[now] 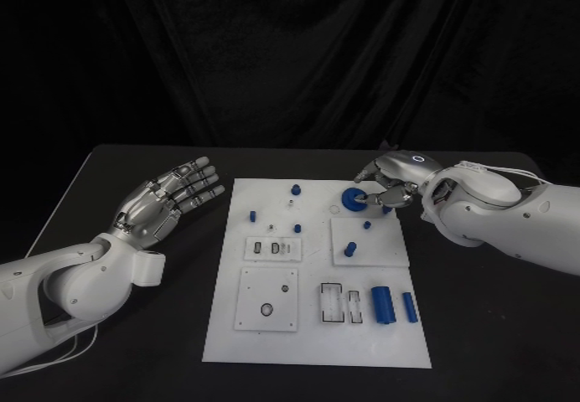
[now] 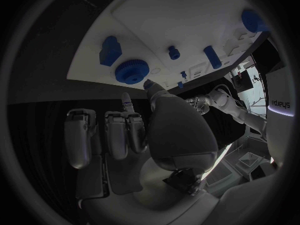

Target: Assemble the parts on the task board

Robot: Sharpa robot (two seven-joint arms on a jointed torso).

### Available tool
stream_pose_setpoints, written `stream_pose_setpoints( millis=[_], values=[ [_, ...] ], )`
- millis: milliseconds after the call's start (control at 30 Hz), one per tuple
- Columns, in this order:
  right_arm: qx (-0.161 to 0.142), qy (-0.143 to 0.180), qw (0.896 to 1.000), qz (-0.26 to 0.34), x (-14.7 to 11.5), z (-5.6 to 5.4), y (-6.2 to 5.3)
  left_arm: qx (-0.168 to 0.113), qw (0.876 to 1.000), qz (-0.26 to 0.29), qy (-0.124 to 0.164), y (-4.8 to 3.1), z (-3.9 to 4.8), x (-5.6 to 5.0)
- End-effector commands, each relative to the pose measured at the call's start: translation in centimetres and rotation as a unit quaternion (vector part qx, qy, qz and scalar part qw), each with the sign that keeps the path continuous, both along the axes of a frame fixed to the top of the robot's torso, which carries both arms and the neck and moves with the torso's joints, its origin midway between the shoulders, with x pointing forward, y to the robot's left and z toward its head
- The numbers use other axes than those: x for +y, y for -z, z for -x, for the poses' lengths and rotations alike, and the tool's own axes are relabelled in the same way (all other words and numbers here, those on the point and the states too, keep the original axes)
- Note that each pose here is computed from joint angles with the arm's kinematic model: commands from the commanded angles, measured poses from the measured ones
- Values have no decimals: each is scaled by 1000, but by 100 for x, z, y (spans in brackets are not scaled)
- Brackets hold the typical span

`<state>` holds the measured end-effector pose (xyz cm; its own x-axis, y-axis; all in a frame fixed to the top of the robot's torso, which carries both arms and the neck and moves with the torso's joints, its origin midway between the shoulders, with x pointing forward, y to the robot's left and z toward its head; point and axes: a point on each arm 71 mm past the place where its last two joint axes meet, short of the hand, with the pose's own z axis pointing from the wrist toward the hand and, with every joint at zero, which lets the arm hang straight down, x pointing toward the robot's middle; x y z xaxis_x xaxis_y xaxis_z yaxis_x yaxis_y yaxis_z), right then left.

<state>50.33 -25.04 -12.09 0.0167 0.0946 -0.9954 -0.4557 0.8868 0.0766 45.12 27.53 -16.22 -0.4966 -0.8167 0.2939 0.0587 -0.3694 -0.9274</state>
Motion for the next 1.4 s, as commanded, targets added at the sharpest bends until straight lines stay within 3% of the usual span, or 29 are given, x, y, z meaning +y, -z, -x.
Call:
stream_pose_setpoints(
  millis=[33,867,1400],
  values=[
    [-4,4,1000,-5,-1,15,-1,-25,999,20,-2,-38,13,11],
    [24,44,997,65,41,-22,79,-22,1000,20,3,-31,14,5],
    [40,42,995,84,99,-44,113,-20,1000,21,6,-24,4,-3]
  ],
)
